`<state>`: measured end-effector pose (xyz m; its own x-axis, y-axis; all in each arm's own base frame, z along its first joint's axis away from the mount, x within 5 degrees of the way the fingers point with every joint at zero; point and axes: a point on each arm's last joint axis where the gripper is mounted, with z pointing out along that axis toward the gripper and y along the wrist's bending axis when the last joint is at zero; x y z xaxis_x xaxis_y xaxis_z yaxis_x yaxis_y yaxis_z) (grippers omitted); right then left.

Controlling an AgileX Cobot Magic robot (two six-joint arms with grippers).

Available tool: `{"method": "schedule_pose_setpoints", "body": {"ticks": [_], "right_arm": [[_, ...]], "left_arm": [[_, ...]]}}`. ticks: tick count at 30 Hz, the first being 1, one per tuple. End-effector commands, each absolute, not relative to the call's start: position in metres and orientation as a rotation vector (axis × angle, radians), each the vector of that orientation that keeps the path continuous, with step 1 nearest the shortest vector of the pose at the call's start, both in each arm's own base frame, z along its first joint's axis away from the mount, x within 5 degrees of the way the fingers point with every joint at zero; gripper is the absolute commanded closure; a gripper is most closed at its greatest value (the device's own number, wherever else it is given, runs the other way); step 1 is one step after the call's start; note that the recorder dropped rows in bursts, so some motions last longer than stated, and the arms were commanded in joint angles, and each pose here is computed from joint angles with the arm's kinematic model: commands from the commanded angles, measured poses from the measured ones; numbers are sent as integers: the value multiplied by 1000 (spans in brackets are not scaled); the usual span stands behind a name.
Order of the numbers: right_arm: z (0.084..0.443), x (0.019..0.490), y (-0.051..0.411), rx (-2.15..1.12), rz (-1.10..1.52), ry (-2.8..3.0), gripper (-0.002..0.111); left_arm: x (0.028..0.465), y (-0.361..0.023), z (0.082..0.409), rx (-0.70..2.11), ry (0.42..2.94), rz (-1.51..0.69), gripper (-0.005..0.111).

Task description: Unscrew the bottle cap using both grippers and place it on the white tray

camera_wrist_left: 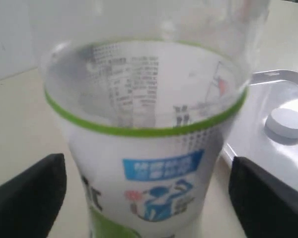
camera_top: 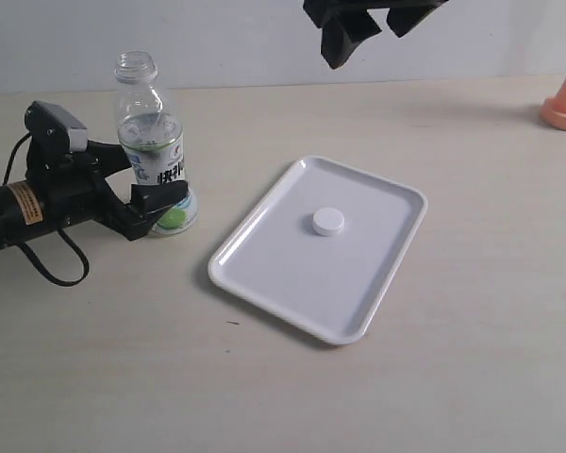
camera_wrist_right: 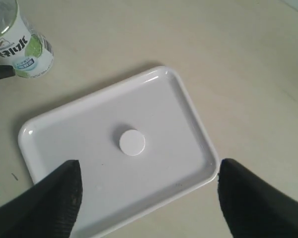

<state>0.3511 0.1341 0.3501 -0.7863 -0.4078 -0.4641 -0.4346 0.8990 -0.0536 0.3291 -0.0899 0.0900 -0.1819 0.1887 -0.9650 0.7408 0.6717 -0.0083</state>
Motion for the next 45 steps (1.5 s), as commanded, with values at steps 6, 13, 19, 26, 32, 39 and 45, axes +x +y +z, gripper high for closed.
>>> {"method": "schedule_pose_setpoints", "body": {"ticks": [6,13,19,26,32,39,45], "right_arm": [[400,316,120,-587,103,2468,35],[413,276,115,-629,229,2484,72],[399,231,107,-723,335,2477,108],[399,161,78,-635,325,2236,108],[391,83,47,-562,330,1979,108],[377,17,22,-527,337,1779,108],[376,-21,8,-503,341,1633,108]], "left_arm": [[302,-79,100,758,1780,-542,21],[274,-76,104,762,1831,-550,36],[261,-73,115,724,1854,-548,96],[245,-65,140,520,1860,-527,107],[219,-52,175,319,1741,-455,107],[176,-44,203,247,1613,-419,107],[145,-38,209,199,1642,-410,107]]}}
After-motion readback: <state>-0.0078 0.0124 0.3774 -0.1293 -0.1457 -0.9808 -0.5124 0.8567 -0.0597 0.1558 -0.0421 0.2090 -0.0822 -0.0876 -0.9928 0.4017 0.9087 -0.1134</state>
